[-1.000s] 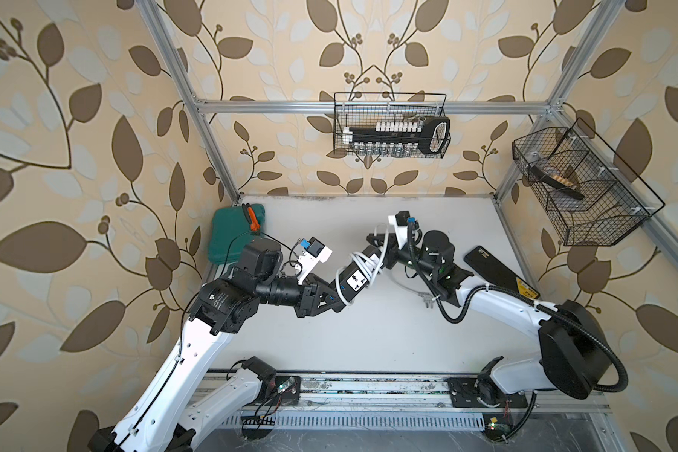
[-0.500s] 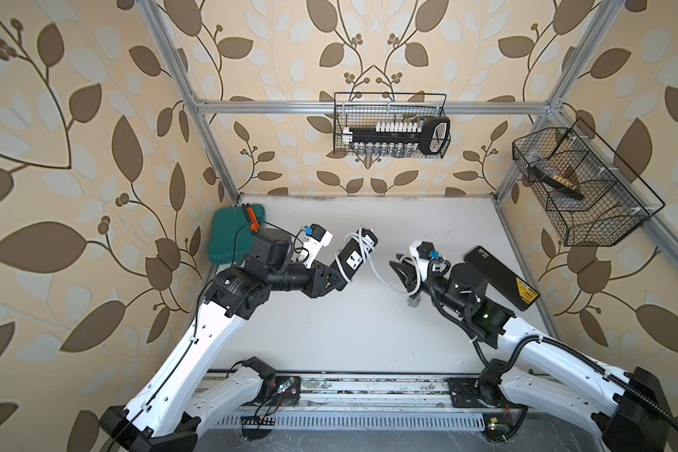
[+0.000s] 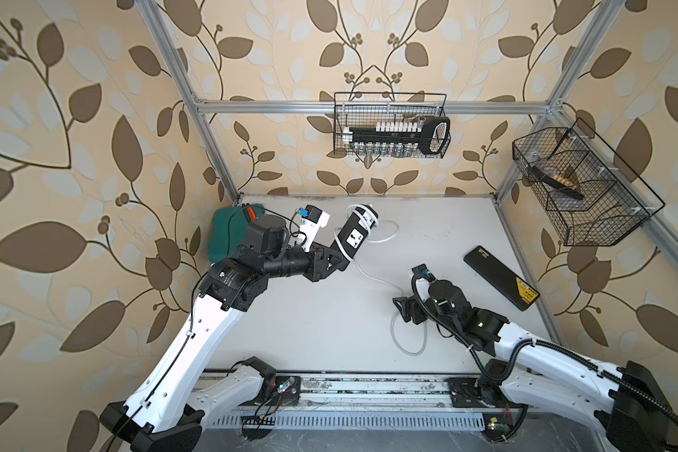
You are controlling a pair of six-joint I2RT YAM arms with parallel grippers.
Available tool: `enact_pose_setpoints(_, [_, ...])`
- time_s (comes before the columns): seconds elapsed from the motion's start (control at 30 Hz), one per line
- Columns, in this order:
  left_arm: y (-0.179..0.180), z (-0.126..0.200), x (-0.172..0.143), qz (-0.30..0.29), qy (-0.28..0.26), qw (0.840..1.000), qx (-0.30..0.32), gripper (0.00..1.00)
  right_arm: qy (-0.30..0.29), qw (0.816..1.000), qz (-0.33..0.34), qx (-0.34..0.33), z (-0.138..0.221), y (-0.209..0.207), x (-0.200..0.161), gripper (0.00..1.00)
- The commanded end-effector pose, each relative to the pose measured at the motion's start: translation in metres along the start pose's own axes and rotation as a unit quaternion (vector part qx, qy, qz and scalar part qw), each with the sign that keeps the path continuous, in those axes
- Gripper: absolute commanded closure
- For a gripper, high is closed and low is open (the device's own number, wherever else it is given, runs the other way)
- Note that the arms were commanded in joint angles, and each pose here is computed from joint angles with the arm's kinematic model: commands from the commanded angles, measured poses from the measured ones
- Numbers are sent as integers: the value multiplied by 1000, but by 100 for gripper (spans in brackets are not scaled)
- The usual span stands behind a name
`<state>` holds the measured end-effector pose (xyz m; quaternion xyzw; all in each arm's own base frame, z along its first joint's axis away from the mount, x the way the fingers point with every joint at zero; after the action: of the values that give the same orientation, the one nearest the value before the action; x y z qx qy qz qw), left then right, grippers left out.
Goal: Unwrap the cord wrapped around the power strip
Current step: Unwrap the power cord from the power strip, then move the power cord to the center of the board.
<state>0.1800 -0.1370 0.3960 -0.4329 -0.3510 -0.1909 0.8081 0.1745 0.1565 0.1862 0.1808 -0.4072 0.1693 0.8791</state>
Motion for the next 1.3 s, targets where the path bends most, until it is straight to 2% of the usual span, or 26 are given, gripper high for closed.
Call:
enact_pose_setpoints(0.0, [-19, 13, 20, -52, -45, 997, -39, 100, 46, 996, -46, 57, 25, 10, 1, 17])
enact_pose_setpoints(0.13, [-21, 15, 14, -63, -30, 996, -49, 100, 15, 990, -24, 140, 50, 27, 27, 18])
enact_pose_setpoints(0.27, [-20, 17, 8, -62, -25, 997, -45, 100, -47, 989, -1, 137, 53, 30, 53, 17])
enact_pose_setpoints(0.33, [-20, 17, 6, -60, -22, 997, -45, 100, -53, 990, -1, 131, 42, 32, 61, 17])
enact_pose_setpoints(0.4, [-19, 17, 3, -56, -18, 997, -43, 100, -29, 994, -25, 107, 27, 30, 63, 17])
enact_pose_setpoints(0.47, [-18, 18, 1, -54, -16, 997, -43, 100, 20, 996, -46, 79, 9, 28, 57, 18])
enact_pose_setpoints(0.6, [-16, 18, -3, -53, -14, 998, -37, 100, 113, 988, -76, 70, -20, 35, 33, 22])
enact_pose_setpoints(0.67, [-15, 18, -4, -51, -16, 998, -30, 100, 137, 983, -115, 43, -29, 37, 19, 22])
enact_pose_setpoints(0.77, [-13, 20, -5, -48, -23, 998, -18, 100, 142, 971, -192, 17, -33, 43, 3, 24])
enact_pose_setpoints(0.9, [-12, 23, -7, -45, -30, 999, -2, 100, 124, 981, -149, -16, -33, 55, -2, 24])
enact_pose_setpoints(1.07, [-12, 27, -12, -39, -34, 999, 3, 100, 147, 981, -64, -110, -60, 43, -16, 28])
enact_pose_setpoints(1.2, [-10, 27, -16, -35, -34, 999, 4, 100, 177, 977, -51, -104, -85, 48, -29, 32])
enact_pose_setpoints(1.27, [-10, 27, -17, -34, -33, 999, 5, 100, 183, 977, -52, -100, -96, 48, -35, 40])
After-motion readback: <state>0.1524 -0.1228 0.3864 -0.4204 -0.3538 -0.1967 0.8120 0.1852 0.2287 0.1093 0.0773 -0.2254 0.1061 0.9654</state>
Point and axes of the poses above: each gripper's point midway between its finger pads, its own z axis back along the fingers, its own y axis along the line the jaws close on, x = y × z, the point moved 9 cm from there along z, back along the fingers, and after that the axes turned 2 degrees about z, right-handed, at the moved point
